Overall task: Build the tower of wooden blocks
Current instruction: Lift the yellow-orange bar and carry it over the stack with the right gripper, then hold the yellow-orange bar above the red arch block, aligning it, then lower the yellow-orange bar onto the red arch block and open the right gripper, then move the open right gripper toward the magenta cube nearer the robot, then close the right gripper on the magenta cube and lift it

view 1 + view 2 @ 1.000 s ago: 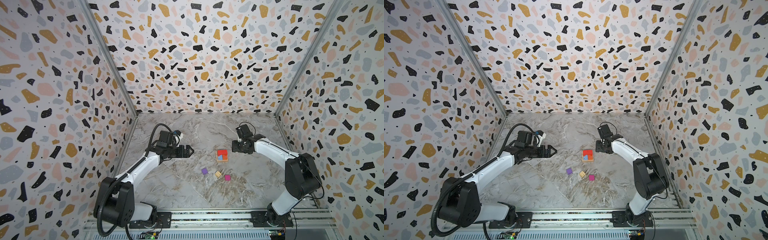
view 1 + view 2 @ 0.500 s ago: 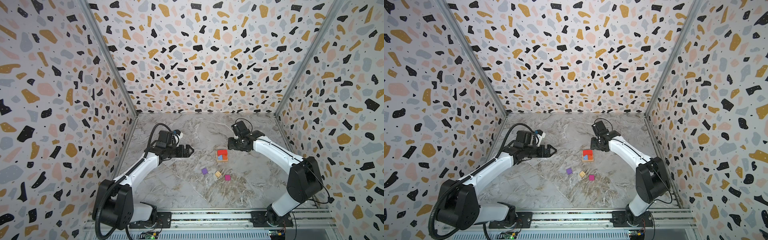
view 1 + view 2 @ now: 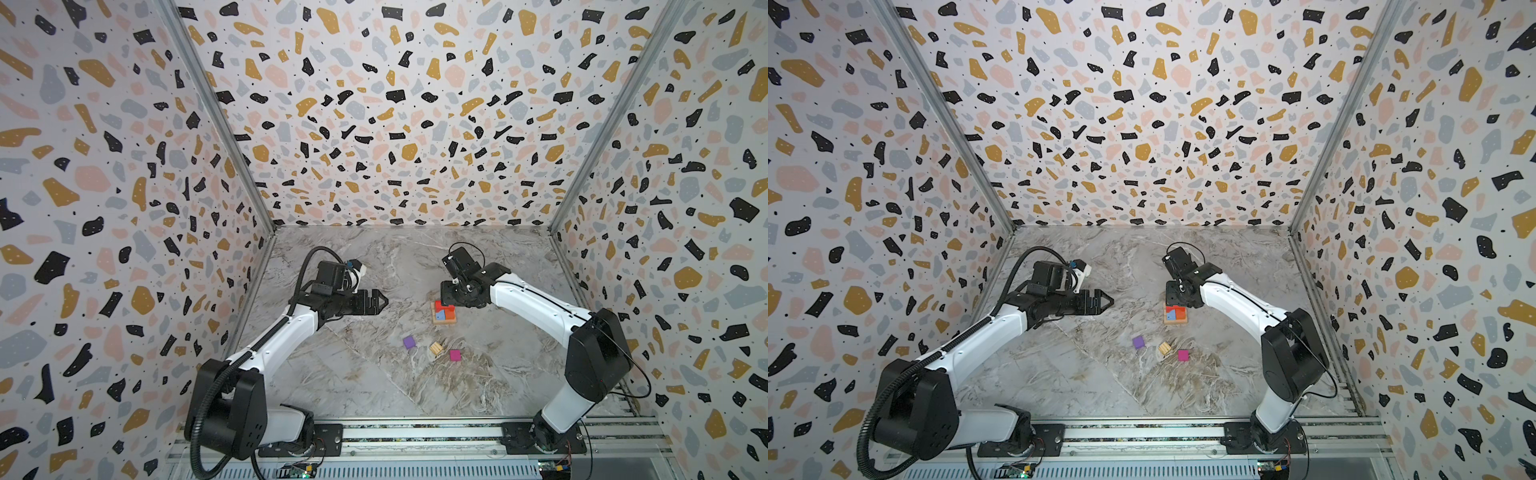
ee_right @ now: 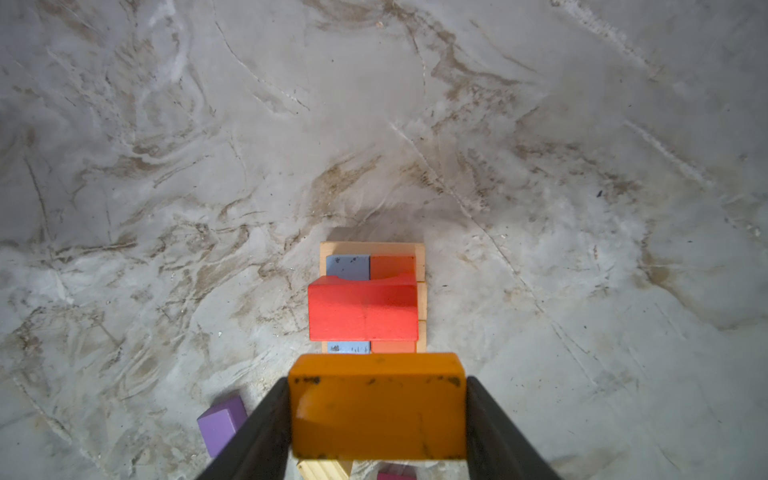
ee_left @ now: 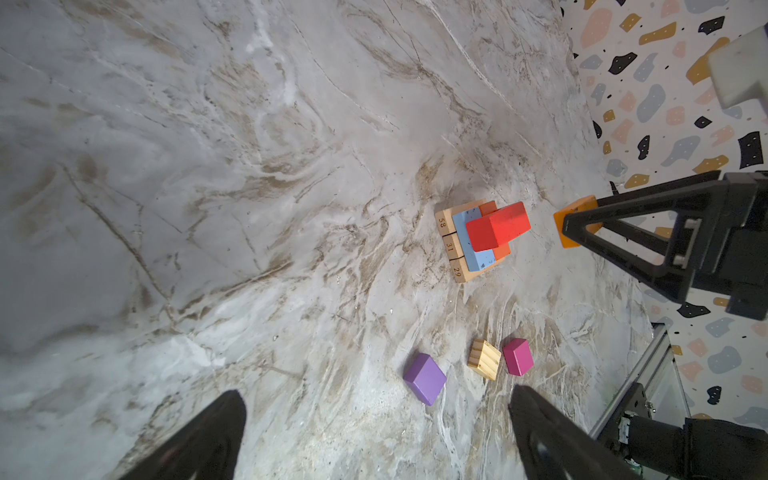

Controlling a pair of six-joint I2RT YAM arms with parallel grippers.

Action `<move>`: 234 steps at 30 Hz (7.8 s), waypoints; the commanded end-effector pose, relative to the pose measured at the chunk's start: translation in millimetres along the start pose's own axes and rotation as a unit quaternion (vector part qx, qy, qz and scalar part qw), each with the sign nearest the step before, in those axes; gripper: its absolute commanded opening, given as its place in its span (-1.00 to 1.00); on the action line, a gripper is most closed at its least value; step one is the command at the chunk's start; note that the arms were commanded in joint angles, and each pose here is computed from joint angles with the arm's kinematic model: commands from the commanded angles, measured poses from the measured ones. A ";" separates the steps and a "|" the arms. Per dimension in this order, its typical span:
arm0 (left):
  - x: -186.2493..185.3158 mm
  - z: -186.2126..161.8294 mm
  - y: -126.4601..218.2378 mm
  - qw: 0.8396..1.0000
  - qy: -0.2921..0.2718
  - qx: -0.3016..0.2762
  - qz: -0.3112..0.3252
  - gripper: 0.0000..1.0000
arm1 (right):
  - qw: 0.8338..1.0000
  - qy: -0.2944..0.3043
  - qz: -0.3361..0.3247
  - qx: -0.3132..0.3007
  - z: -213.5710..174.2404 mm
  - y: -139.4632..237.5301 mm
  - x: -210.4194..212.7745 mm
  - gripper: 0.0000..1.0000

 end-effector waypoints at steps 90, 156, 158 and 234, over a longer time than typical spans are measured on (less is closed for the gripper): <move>-4.0 2.5 3.0 1.000 -0.008 -0.010 -0.013 1.00 | 0.999 0.010 -0.039 0.002 -1.6 -39.0 16.7 0.19; 2.5 5.1 -0.9 1.000 -0.003 -0.005 0.003 1.00 | 0.993 0.100 -0.008 0.068 -106.9 21.4 -26.9 0.45; 2.5 4.9 -0.8 1.000 -0.003 -0.005 0.003 1.00 | 0.993 0.089 0.000 0.076 -115.7 15.9 -28.3 0.40; 2.0 3.1 -0.3 1.000 0.000 -0.005 0.002 1.00 | 0.996 0.058 -0.036 0.054 -123.0 -1.8 -22.1 -0.41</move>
Point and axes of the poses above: each gripper's point midway between its finger pads, its own y axis back along the fingers, its own x axis along the line the jaws close on, z = x × y, the point moved 4 cm from there along y, back along the fingers, and after that the axes turned 8 degrees about -y, right-handed, at the moved point
